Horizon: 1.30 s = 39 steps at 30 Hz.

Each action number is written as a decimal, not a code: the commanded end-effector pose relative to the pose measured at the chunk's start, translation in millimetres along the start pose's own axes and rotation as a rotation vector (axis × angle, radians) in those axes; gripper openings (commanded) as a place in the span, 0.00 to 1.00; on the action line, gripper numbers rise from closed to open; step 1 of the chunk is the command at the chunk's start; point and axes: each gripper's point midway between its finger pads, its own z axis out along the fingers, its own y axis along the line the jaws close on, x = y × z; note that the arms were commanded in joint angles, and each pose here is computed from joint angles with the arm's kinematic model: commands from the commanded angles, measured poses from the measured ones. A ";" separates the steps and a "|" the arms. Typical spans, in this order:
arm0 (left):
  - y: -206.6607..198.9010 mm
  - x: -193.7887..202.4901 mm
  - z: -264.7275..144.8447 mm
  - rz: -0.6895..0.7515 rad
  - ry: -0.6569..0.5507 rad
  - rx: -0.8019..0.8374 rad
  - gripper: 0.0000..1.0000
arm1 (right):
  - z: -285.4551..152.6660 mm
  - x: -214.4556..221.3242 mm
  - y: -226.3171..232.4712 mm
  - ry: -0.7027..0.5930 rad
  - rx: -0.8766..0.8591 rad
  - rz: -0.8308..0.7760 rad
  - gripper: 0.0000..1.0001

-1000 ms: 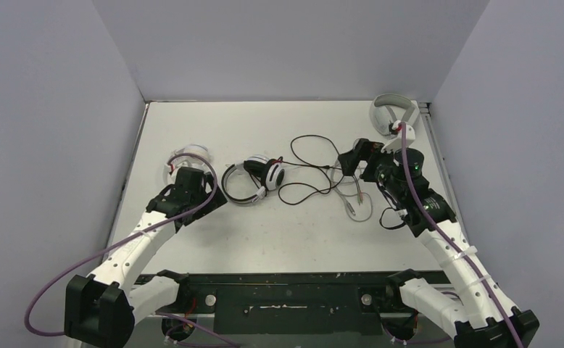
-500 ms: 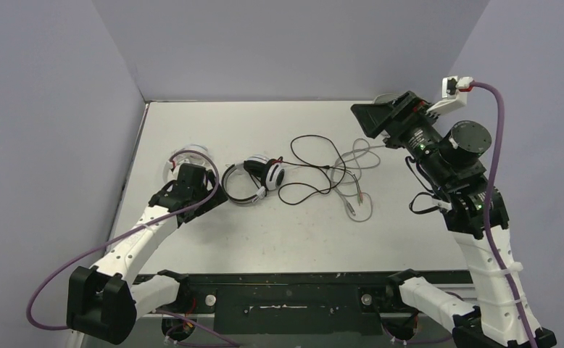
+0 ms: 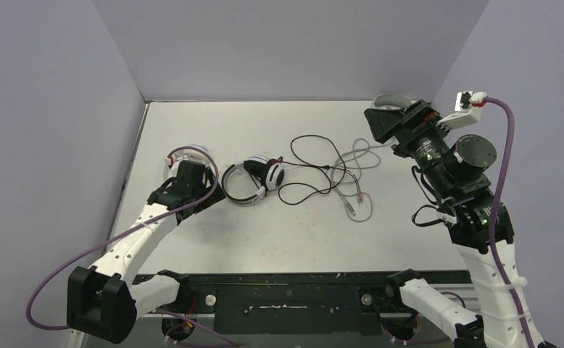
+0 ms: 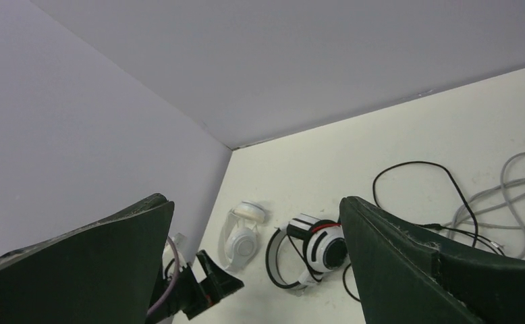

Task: Wrap the headphones
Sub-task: Pick up the headphones from the center of the board.

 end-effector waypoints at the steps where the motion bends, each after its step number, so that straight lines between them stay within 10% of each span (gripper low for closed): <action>1: -15.4 -15.1 -5.9 -0.012 -0.042 0.066 0.97 | 3.4 17.9 -10.4 0.085 0.005 -0.113 1.00; 6: -31.5 -10.1 1.5 -0.046 -0.011 0.130 0.97 | 11.6 90.6 -55.9 0.371 0.113 -0.117 1.00; 39: -43.7 13.4 47.6 -0.091 0.036 0.037 0.88 | 19.3 132.0 -128.7 0.363 0.238 -0.255 1.00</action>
